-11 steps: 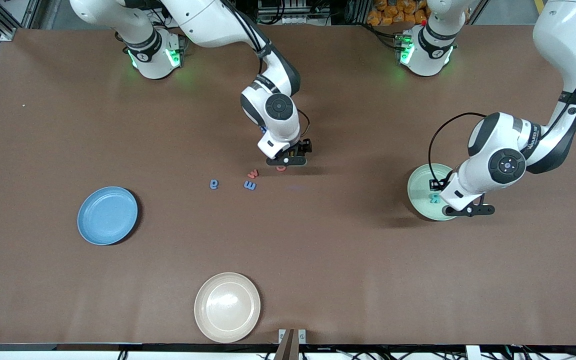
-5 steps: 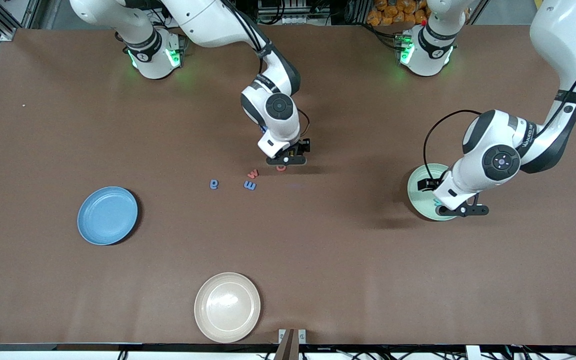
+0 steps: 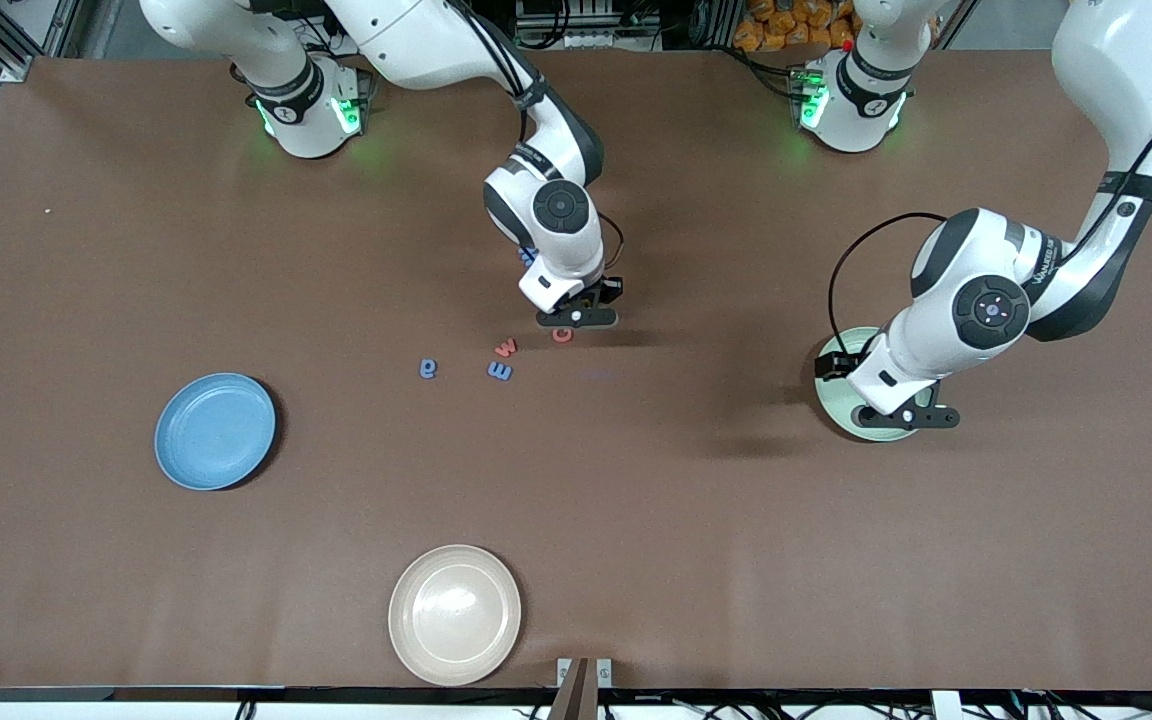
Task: Sort upper and lower case letters into plates
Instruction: 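Grasp the yellow u with the right gripper while the left gripper returns, then release the yellow u onto the blue plate with the right gripper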
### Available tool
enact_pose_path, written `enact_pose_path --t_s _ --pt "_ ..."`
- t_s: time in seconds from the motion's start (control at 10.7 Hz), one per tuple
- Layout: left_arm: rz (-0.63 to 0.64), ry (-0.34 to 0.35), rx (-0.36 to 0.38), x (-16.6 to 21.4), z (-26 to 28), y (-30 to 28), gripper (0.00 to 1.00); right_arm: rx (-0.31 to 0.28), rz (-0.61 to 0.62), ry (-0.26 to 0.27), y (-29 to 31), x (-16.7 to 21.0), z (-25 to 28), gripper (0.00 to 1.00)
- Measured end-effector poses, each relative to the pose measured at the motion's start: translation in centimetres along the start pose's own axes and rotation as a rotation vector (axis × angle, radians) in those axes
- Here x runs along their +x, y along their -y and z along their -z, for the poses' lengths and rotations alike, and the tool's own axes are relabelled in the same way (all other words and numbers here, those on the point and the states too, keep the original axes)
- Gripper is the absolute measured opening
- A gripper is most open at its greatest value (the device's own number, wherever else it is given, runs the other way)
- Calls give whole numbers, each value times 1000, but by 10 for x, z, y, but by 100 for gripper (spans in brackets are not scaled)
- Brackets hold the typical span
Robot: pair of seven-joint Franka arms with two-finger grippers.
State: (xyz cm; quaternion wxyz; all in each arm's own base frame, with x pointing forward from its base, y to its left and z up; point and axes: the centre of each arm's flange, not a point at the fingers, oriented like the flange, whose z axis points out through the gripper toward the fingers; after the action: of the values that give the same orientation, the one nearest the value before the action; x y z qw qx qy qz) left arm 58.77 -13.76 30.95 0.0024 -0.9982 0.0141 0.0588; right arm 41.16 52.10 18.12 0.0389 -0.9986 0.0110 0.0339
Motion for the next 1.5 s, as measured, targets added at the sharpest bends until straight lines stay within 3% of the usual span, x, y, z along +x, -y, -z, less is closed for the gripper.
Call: enact_pose_path --t_s 0.19,0.38,0.75,1.03,1.22,1.5 --pt "-12 -11 -32 -3 12 -23 95 12 -23 -20 -7 17 11 27" --pt "-16 -24 -37 -9 20 -55 84 30 -58 -36 -39 63 48 26" --pt "-48 -51 -46 -43 33 -168 76 8 -43 10 -136 138 106 26" --pt "-149 -60 -41 -70 15 -253 75 -45 47 60 -242 188 115 26" --pt "-172 -90 -22 -81 -14 -301 73 -80 129 97 -300 205 126 26" --pt "-175 -122 -8 -100 -62 -359 71 -130 300 113 -382 225 143 26"
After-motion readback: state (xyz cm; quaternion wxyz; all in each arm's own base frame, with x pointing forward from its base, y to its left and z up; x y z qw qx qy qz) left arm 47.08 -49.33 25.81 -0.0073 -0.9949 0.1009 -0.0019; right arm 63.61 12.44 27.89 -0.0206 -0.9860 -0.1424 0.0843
